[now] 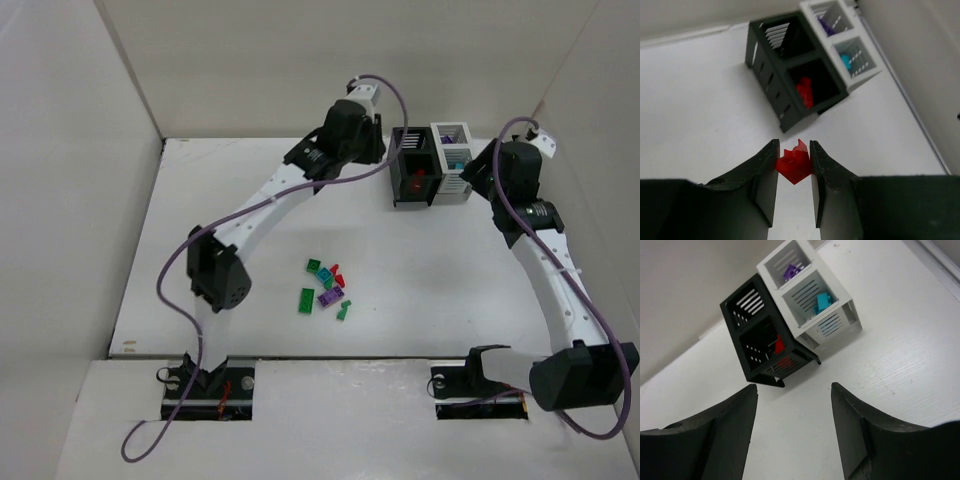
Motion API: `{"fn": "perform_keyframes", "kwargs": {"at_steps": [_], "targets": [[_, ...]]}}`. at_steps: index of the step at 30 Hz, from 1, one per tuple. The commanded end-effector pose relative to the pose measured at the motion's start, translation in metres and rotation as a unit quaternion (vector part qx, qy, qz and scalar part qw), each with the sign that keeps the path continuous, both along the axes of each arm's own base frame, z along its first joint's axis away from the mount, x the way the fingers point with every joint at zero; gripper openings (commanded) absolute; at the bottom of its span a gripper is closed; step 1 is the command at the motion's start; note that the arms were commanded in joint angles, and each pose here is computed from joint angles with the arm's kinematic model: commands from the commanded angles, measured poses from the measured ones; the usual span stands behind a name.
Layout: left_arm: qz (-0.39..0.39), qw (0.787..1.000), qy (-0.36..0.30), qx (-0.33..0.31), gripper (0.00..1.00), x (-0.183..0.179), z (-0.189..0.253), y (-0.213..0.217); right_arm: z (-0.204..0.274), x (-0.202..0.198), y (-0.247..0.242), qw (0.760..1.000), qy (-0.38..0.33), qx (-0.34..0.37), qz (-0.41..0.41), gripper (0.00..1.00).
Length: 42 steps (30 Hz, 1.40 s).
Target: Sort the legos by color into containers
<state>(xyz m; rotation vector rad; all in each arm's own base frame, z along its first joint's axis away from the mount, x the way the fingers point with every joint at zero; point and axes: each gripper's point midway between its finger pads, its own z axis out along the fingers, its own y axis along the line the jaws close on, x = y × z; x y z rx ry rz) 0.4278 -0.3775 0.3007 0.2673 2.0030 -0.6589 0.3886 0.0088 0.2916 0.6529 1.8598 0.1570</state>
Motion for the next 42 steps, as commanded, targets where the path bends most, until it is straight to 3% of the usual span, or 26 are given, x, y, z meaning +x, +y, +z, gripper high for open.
{"fn": "perform_keyframes", "kwargs": {"at_steps": [1,2,6,9,10,13,14,24,26,27,33,38,40,41,42], "targets": [[-0.059,0.998,-0.037,-0.006,0.12,0.023,0.014,-0.039,0.008,-0.005,-0.017,0.997,-0.044,0.042,-0.057,0.66],[-0.06,0.998,-0.027,0.001,0.12,0.036,-0.009,-0.051,0.016,-0.009,-0.017,0.995,-0.061,0.052,-0.059,0.66],[-0.075,0.987,-0.106,-0.094,0.12,0.063,0.036,-0.081,0.019,-0.02,-0.014,0.993,-0.076,0.071,-0.059,0.66],[-0.086,0.979,-0.118,-0.139,0.06,0.073,0.025,-0.1,0.026,-0.024,-0.01,0.991,-0.094,0.078,-0.045,0.66],[-0.089,0.971,-0.139,-0.174,0.05,0.075,0.041,-0.106,0.026,-0.024,-0.01,0.991,-0.095,0.078,-0.045,0.66],[-0.08,0.964,-0.142,-0.209,0.05,0.09,0.027,-0.118,0.027,-0.025,-0.01,0.991,-0.099,0.079,-0.045,0.66],[-0.08,0.958,-0.15,-0.231,0.05,0.091,0.041,-0.121,0.022,-0.025,-0.01,0.991,-0.095,0.078,-0.045,0.66],[-0.073,0.965,-0.126,-0.22,0.06,0.101,-0.013,-0.136,0.02,-0.025,-0.007,0.992,-0.093,0.077,-0.035,0.67],[-0.068,0.968,-0.125,-0.207,0.19,0.104,-0.023,-0.135,0.02,-0.025,-0.004,0.992,-0.092,0.079,-0.029,0.67],[-0.061,0.968,-0.126,-0.207,0.33,0.106,-0.023,-0.133,0.02,-0.025,-0.004,0.992,-0.092,0.079,-0.029,0.67],[-0.055,0.973,-0.12,-0.191,0.65,0.105,-0.033,-0.136,0.019,-0.025,-0.003,0.993,-0.091,0.077,-0.023,0.67],[-0.054,0.975,-0.111,-0.185,0.7,0.098,-0.025,-0.129,0.019,-0.025,-0.004,0.994,-0.088,0.066,-0.019,0.67],[-0.062,0.976,-0.121,-0.17,0.82,0.089,-0.016,-0.122,0.018,-0.025,-0.002,0.994,-0.086,0.061,-0.006,0.68],[-0.059,0.972,-0.139,-0.183,0.85,0.077,0.025,-0.109,0.02,-0.024,0.001,0.995,-0.088,0.05,0.01,0.68],[-0.046,0.979,-0.119,-0.156,0.89,0.074,0.0,-0.099,0.017,-0.021,0.011,0.994,-0.082,0.049,0.043,0.7]]}}
